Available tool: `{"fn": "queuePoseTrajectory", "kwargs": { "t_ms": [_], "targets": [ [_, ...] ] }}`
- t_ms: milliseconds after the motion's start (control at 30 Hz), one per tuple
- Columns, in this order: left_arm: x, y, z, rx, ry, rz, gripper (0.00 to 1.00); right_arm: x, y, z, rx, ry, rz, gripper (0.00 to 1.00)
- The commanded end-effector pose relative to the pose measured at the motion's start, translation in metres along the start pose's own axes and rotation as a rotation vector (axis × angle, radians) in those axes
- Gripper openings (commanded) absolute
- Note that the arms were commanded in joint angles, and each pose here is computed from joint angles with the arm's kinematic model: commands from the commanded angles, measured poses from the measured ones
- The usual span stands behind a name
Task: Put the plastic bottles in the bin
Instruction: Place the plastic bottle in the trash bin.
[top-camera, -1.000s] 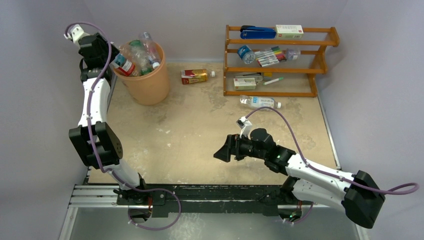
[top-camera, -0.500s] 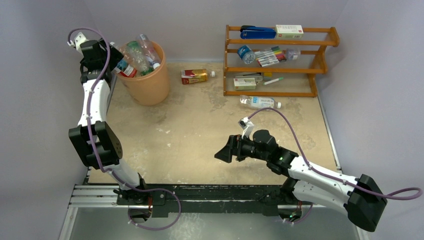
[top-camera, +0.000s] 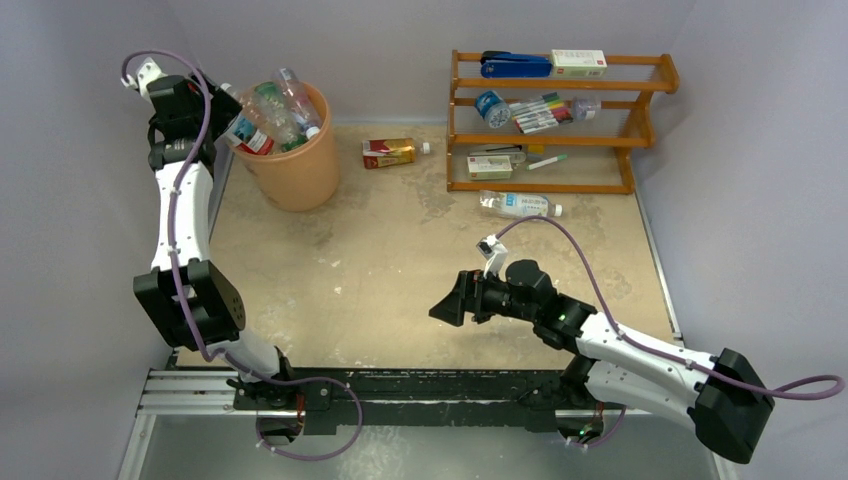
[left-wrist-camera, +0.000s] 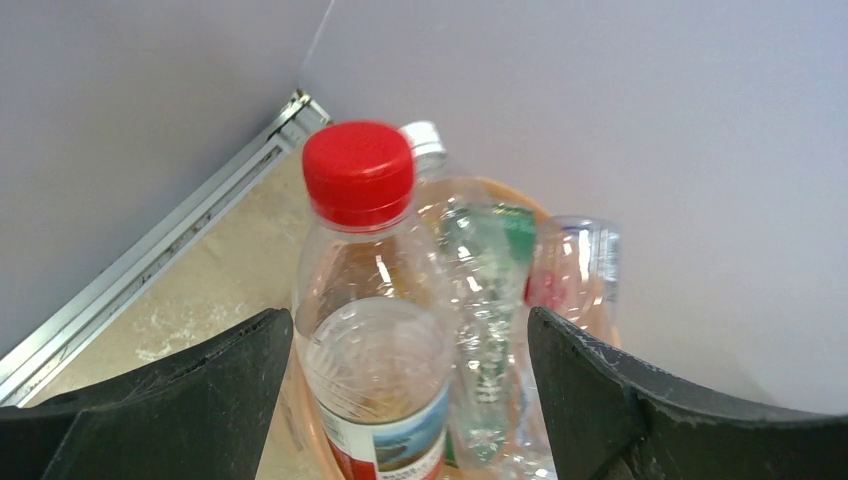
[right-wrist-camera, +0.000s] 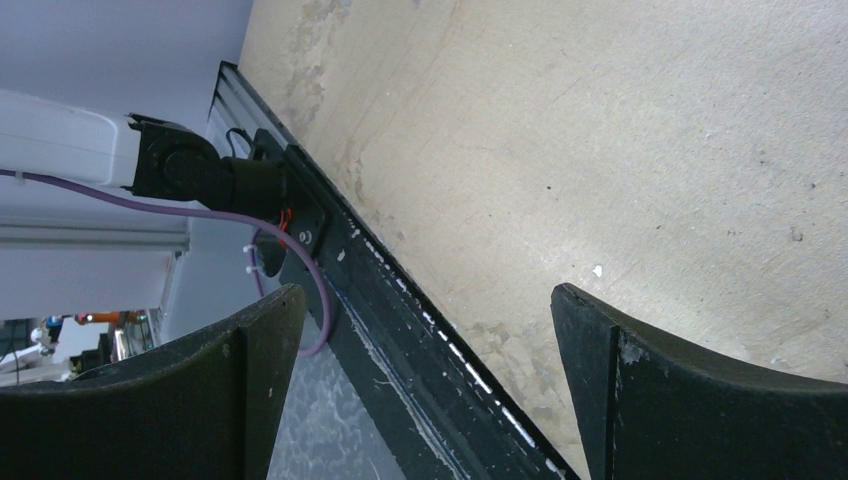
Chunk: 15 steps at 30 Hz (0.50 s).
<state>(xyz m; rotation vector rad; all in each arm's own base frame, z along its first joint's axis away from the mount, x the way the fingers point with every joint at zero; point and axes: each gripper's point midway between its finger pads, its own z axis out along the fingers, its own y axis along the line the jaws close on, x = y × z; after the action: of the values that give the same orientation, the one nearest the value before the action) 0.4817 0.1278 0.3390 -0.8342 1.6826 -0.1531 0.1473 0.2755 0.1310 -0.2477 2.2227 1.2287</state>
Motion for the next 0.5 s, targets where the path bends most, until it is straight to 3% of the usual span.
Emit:
{"fn": "queuePoseTrajectory", "kwargs": {
  "t_ms": [0, 200, 467],
  "targets": [
    [-0.06, -0.036, -0.048, 0.105, -0.134, -0.024, 0.87, -0.011, 0.015, -0.005, -0.057, -0.042, -0.007, 0.95],
    [-0.073, -0.063, -0.085, 0.222, -0.135, -0.045, 0.88, -0.014, 0.018, -0.011, -0.052, -0.053, -0.008, 0.99],
    [-0.053, -0.103, -0.139, 0.376, -0.023, 0.009, 0.88, -0.029, 0.027, -0.032, -0.016, -0.091, -0.027, 1.0]
  ]
}}
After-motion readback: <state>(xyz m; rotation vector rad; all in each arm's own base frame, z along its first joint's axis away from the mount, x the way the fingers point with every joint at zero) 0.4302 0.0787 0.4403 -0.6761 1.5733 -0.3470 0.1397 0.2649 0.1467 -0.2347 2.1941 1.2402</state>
